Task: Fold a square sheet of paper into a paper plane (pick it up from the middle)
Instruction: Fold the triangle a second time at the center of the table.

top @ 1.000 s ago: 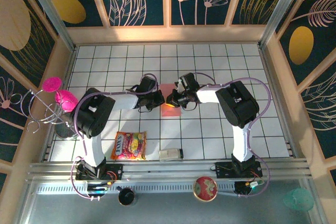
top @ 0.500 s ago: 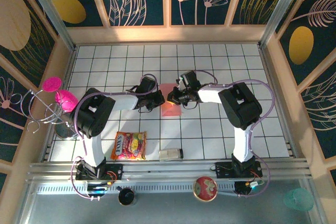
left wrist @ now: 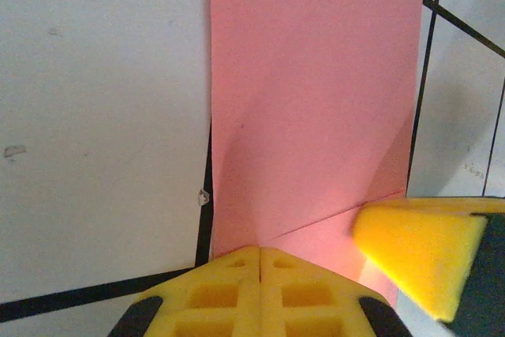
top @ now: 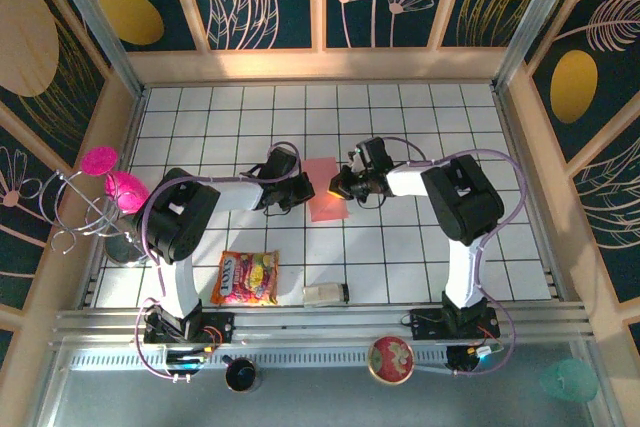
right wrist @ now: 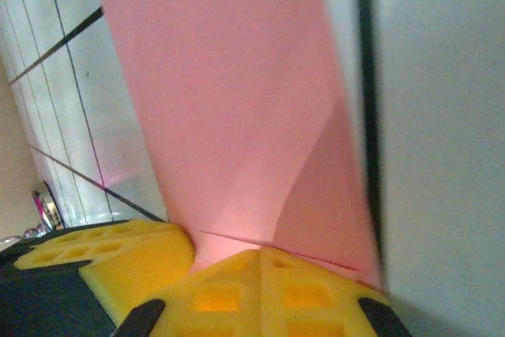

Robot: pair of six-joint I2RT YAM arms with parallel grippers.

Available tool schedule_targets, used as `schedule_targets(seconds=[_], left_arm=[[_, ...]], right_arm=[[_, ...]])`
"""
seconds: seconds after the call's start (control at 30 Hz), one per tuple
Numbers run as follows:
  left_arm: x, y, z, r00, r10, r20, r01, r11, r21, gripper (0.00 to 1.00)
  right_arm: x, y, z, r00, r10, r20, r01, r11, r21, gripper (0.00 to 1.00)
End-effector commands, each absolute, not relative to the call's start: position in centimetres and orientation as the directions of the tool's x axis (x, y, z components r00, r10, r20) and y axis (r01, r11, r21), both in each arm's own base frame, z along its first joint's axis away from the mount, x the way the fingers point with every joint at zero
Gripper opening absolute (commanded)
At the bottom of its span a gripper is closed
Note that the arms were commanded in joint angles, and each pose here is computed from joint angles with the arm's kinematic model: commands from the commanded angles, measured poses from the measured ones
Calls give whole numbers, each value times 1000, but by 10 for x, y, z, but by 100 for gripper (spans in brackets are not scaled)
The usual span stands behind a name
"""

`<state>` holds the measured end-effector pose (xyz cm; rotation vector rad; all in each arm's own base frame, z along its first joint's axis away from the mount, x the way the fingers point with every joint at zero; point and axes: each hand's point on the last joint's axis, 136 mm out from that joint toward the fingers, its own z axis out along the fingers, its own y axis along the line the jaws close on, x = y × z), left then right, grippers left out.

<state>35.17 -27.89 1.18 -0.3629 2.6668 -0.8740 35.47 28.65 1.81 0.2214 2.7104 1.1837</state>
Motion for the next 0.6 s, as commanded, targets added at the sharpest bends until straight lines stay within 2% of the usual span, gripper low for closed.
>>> schedule_targets(seconds=[0.0,0.17,0.27,0.4,0.57], left_arm=[[319,-247,-31,-939,-312,-142,-217,861,-460,0],[322,-251,-26,-941,-304,-151,-200,857,-475,0],[325,-254,-23,-942,-297,-157,-188,854,-484,0],[329,-257,-19,-942,-291,-165,-177,852,-492,0],[330,-259,-16,-942,-290,-168,-171,848,-501,0]], right_arm=[[370,240,7,-936,334,-110,176,717,675,0],[387,216,28,-905,393,-165,186,712,677,0],[392,218,49,-898,380,-221,136,718,683,0],[382,251,62,-927,279,-251,27,718,695,0],[361,293,51,-961,177,-213,-28,703,711,0]])
